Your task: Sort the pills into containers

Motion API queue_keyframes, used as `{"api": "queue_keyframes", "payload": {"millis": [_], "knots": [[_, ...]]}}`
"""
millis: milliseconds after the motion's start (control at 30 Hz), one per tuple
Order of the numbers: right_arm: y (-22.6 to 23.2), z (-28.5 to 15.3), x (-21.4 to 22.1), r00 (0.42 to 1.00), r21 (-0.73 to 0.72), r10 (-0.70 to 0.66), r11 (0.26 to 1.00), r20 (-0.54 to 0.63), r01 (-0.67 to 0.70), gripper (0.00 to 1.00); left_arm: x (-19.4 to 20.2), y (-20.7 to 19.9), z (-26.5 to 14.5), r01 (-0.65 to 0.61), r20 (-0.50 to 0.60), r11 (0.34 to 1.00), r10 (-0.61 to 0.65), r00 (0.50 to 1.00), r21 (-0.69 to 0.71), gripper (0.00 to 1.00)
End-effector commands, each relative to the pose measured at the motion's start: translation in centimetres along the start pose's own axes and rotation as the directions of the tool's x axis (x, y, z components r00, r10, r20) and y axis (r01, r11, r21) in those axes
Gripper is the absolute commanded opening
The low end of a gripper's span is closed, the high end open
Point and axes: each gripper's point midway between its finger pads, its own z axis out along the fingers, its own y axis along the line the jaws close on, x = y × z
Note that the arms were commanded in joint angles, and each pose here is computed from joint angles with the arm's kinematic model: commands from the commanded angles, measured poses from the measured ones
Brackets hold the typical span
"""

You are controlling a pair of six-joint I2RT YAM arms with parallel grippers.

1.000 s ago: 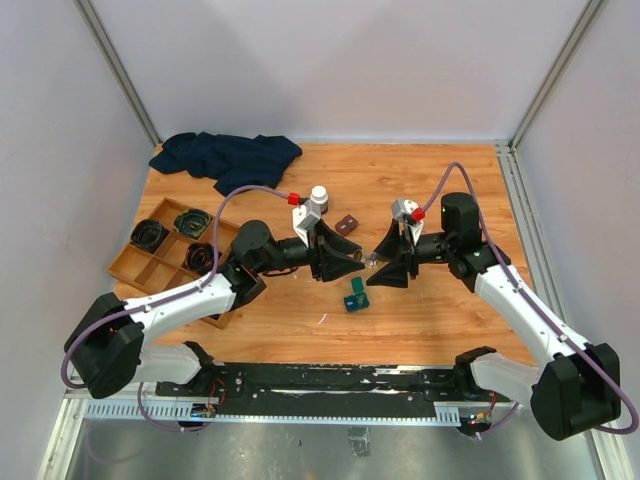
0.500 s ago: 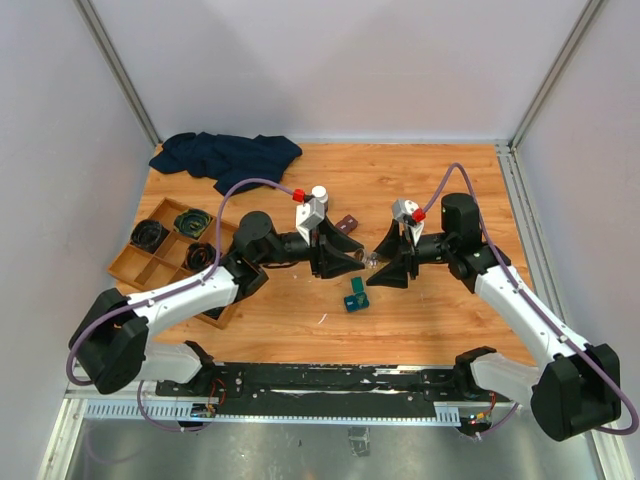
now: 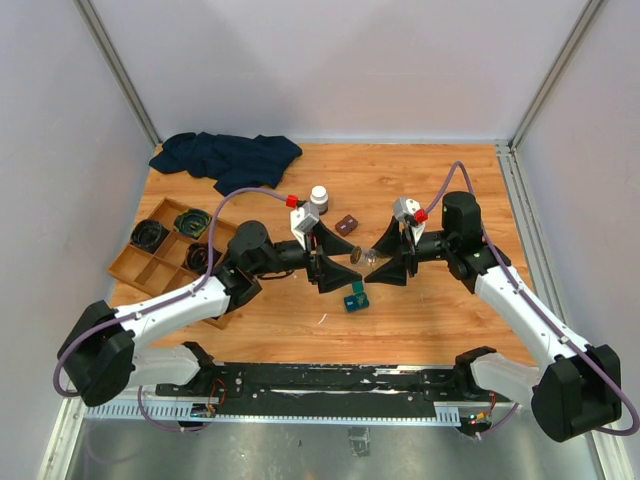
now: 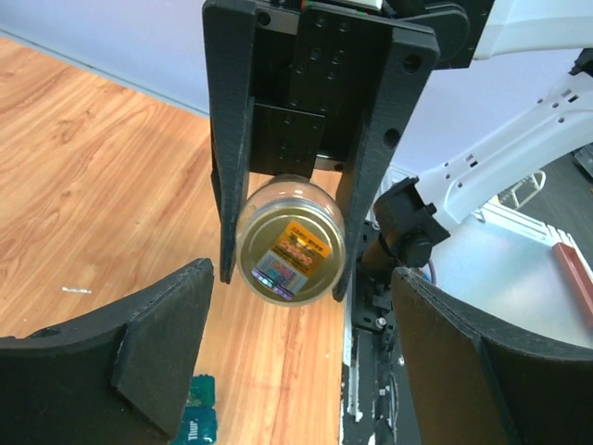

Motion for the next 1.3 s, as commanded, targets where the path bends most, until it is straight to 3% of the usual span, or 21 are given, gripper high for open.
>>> {"api": "queue_keyframes", "payload": {"millis": [0,100,200,433,733,867,1267], "knots": [[0.4,-0.2,-1.9,0.996,-0.022,-0.086,0.996,0.027,0.087,0.01,-1.3,-1.1,-0.9,-0.03,0.068,1.0,0.031,0.997,-0.003,0.83],[0.4,-0.2,-2.0,0.996,-0.022,-0.089,0.996,0.028,0.09,0.0,-1.8,-1.6,-1.9,-0.041,0.121,0.999,0.042,0.992,-0.013,0.95],[0.5,-0.2,-2.0,0.995,-0.025,-0.093,0.995,0.029,0.094,0.01,-2.4,-1.8,-3.0,-0.035,0.191,0.999,0.041,0.981,-0.037,0.99],[0.7,-0.3,-2.0,0.994,-0.031,-0.106,0.994,0.03,0.107,0.01,-3.9,-2.2,-5.1,0.109,0.35,0.992,-0.082,0.933,-0.058,0.99],[0.6,-0.5,-2.1,0.993,-0.028,-0.114,0.993,0.029,0.114,0.01,-5.2,-3.9,-5.7,0.335,0.422,0.937,-0.346,0.838,0.101,0.95],[0.4,-0.5,-2.0,0.994,-0.024,-0.11,0.994,0.028,0.11,0.01,-4.7,-2.0,-5.3,0.447,0.444,0.894,-0.414,0.795,0.035,0.9],[0.0,-0.6,-1.6,0.995,-0.019,-0.101,0.995,0.021,0.101,0.01,-3.8,1.1,-3.3,0.438,0.423,0.861,-0.306,0.853,-0.259,0.85]]}}
